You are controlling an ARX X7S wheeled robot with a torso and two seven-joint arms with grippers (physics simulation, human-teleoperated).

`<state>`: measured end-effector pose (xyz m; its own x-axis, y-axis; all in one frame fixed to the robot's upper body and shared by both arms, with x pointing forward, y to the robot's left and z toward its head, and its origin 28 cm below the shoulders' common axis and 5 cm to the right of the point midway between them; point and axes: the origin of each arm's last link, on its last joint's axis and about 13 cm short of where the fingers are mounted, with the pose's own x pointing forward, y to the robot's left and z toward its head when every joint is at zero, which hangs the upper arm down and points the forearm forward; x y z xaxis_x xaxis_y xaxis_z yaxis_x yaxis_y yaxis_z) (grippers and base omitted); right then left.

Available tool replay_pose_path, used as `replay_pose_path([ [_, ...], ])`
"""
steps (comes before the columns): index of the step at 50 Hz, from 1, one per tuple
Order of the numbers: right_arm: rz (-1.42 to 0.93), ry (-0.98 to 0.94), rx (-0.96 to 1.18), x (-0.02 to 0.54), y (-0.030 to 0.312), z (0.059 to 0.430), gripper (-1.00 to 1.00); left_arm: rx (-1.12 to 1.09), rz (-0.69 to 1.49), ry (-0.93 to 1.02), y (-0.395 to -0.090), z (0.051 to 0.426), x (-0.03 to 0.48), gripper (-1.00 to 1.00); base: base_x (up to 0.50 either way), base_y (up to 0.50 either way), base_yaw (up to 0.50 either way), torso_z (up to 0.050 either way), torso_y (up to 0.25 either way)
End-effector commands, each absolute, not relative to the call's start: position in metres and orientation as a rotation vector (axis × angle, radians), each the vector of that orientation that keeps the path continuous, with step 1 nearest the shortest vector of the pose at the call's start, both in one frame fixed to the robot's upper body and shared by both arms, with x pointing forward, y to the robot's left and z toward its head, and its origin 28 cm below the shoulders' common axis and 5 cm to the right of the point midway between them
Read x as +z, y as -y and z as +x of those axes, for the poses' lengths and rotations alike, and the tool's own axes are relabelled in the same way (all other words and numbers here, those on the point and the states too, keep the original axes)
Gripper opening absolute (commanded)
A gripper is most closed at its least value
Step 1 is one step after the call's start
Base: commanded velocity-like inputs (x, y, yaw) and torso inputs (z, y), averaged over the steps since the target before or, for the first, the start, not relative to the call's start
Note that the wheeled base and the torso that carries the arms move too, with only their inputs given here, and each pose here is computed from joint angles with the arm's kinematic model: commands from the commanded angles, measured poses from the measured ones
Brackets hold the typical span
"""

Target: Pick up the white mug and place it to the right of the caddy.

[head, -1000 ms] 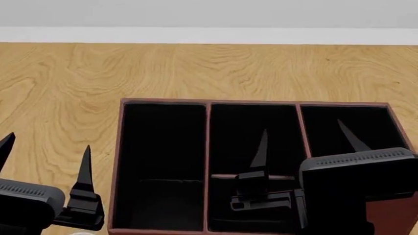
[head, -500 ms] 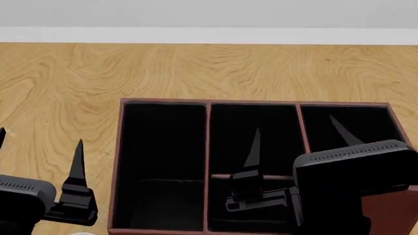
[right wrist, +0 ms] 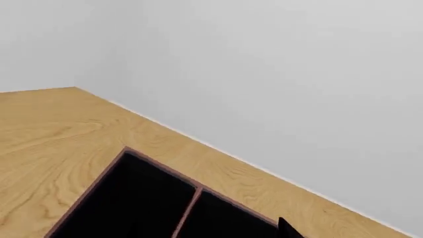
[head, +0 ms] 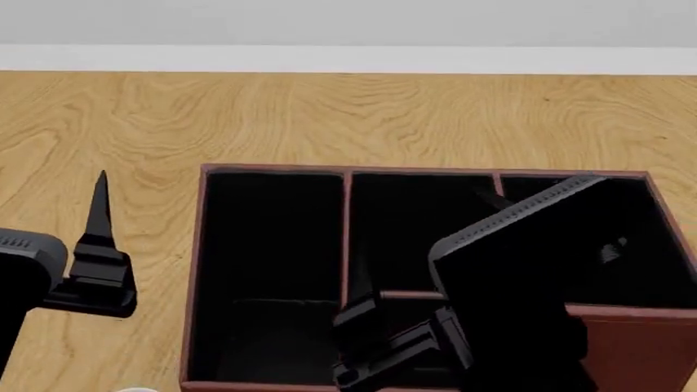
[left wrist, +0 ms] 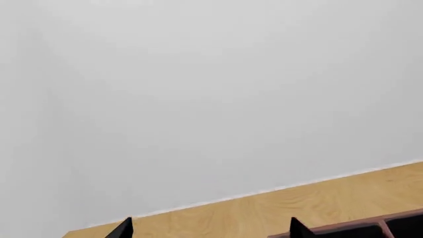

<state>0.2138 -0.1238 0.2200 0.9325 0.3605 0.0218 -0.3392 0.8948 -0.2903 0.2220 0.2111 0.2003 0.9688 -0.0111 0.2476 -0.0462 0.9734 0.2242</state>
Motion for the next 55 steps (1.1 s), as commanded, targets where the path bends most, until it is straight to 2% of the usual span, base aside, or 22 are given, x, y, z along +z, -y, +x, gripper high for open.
replay_pose_path([
  [1, -0.367, -0.031, 0.499, 0.230, 0.120, 0.213, 1.00, 0.043, 0.251, 0.280, -0.215, 0.230, 0.218, 1.00, 0.00, 0.00, 0.00, 0.000, 0.000],
  [8, -0.474, -0.087, 0.563, 0.232, 0.112, 0.209, 1.00, 0.053, 0.258, 0.294, -0.216, 0.235, 0.224, 1.00, 0.00, 0.00, 0.00, 0.000, 0.000],
  [27, -0.503, -0.236, 0.729, 0.228, 0.086, 0.199, 1.00, 0.059, 0.247, 0.309, -0.220, 0.244, 0.230, 1.00, 0.00, 0.00, 0.00, 0.000, 0.000],
  [55, -0.525, -0.407, 0.851, 0.206, 0.054, 0.188, 1.00, 0.049, 0.251, 0.323, -0.214, 0.243, 0.236, 1.00, 0.00, 0.00, 0.00, 0.000, 0.000],
])
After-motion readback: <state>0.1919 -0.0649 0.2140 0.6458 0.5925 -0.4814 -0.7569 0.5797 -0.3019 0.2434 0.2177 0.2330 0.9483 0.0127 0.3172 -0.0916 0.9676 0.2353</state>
